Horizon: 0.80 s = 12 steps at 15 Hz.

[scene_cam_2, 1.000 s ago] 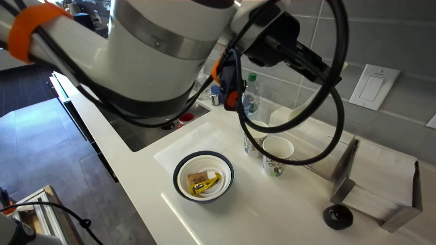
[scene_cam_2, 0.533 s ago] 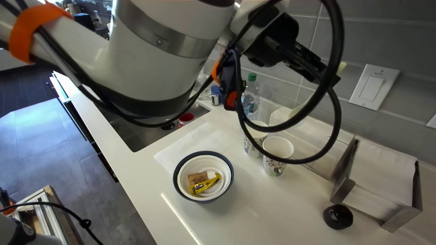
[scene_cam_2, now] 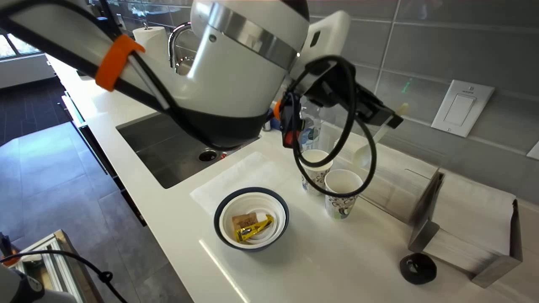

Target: Put the spoon into the cup on the right

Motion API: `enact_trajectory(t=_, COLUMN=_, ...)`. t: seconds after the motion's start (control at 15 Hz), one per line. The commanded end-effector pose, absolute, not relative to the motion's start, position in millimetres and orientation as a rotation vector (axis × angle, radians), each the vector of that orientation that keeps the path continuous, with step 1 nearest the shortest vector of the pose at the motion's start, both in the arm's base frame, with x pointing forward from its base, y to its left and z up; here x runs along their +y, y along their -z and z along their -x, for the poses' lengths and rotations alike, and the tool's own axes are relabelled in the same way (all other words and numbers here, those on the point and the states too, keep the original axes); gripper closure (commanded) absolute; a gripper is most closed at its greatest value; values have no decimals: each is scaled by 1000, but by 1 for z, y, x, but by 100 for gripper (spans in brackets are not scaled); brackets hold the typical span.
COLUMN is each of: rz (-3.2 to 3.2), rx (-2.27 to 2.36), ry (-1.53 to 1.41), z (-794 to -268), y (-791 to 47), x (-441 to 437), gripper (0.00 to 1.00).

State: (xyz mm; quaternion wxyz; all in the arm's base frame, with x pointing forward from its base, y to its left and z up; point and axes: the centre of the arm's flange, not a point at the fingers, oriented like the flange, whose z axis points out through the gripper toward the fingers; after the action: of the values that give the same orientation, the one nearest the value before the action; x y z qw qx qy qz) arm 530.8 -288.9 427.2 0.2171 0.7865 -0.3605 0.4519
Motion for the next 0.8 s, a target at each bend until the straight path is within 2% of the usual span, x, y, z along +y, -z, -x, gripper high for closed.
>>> enact_trajectory(t=0.0, rz=-2166, rx=-972, ry=-1197, z=-545, y=-356, x=-279, gripper=97)
enact_trajectory(t=0.73, rz=-2267, rx=-856, ry=-1167, z=-553, y=-308, x=-274, gripper=97)
